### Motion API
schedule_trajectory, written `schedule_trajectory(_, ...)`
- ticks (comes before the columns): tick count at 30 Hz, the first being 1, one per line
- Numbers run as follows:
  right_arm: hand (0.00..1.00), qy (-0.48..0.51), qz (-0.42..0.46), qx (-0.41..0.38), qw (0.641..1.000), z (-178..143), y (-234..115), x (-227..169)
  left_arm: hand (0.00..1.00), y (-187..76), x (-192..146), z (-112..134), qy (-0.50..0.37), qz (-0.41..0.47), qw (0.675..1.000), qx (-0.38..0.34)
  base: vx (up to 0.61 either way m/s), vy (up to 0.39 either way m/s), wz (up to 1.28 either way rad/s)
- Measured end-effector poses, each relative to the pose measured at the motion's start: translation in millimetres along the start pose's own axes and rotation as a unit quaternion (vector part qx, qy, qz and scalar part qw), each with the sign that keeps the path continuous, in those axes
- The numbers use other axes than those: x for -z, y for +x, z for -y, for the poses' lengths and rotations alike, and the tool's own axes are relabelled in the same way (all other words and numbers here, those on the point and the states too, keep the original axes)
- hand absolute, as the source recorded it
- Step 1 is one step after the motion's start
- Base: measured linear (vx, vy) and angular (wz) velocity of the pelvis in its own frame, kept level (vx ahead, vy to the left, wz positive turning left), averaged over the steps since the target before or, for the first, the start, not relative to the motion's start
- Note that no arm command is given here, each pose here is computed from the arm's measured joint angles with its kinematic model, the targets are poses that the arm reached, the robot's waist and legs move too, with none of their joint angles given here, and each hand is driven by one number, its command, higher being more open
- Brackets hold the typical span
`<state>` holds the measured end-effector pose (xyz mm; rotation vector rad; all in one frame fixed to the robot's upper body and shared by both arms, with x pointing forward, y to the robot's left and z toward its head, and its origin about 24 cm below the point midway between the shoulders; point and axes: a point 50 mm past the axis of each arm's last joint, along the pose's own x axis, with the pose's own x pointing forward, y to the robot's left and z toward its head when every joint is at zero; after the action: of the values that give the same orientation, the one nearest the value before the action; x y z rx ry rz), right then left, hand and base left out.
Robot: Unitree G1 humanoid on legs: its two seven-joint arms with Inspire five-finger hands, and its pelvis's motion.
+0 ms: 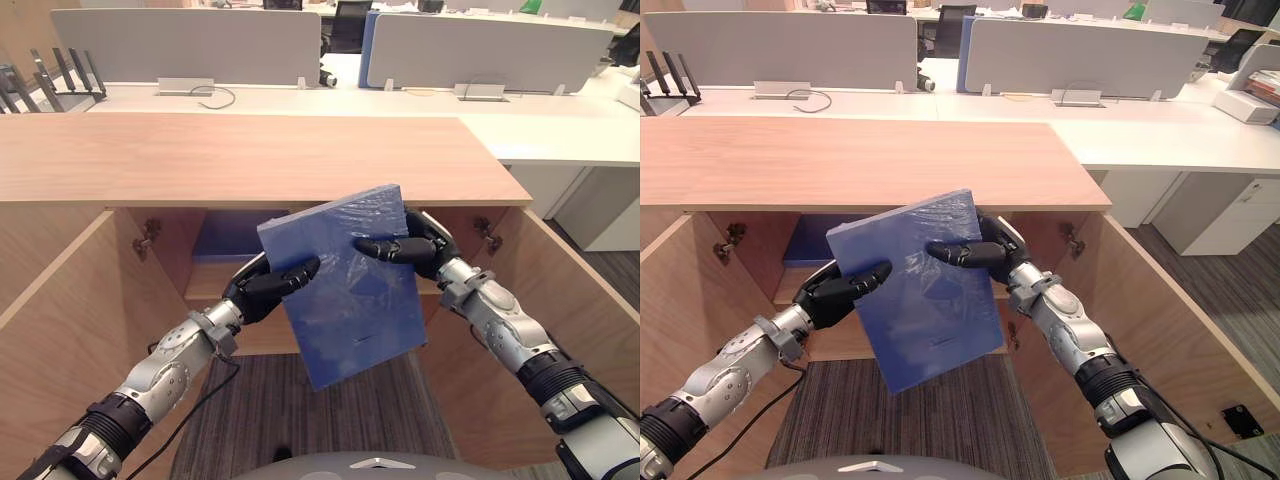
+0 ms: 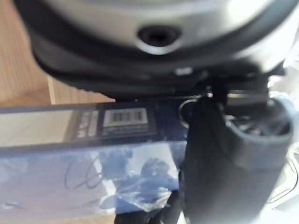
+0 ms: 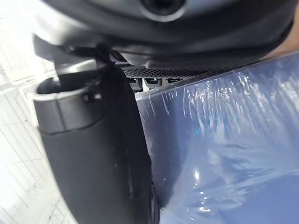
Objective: Walk over to the cabinet, pick up the folder, carry it to the office cabinet, place the folder inside the office cabinet, then close the office cabinet door
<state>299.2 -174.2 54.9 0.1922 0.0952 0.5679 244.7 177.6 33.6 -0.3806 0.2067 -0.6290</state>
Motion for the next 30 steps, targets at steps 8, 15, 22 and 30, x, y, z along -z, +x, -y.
schedule_trajectory(8,0.00,0.003,-0.054,-0.037,0.998,1.4,-9.5,11.2,0.00,-1.3,-3.0,-2.6,0.039,-0.007,0.999,0.007,0.00,-0.012,0.04)
schedule_trajectory(15,0.00,0.008,-0.063,-0.037,0.997,1.6,-11.3,16.9,0.00,-0.7,-1.1,-1.4,0.047,-0.015,0.999,0.013,0.00,0.000,0.00)
schedule_trajectory(22,0.00,0.032,-0.066,-0.039,0.997,0.7,-17.6,24.5,1.00,-2.9,1.8,-1.0,0.042,-0.018,0.999,0.017,0.00,0.000,0.00)
schedule_trajectory(30,0.00,0.177,-0.114,0.006,0.978,-17.6,-62.0,94.5,1.00,-24.0,43.5,10.7,-0.046,-0.028,0.998,0.019,0.00,0.000,0.00)
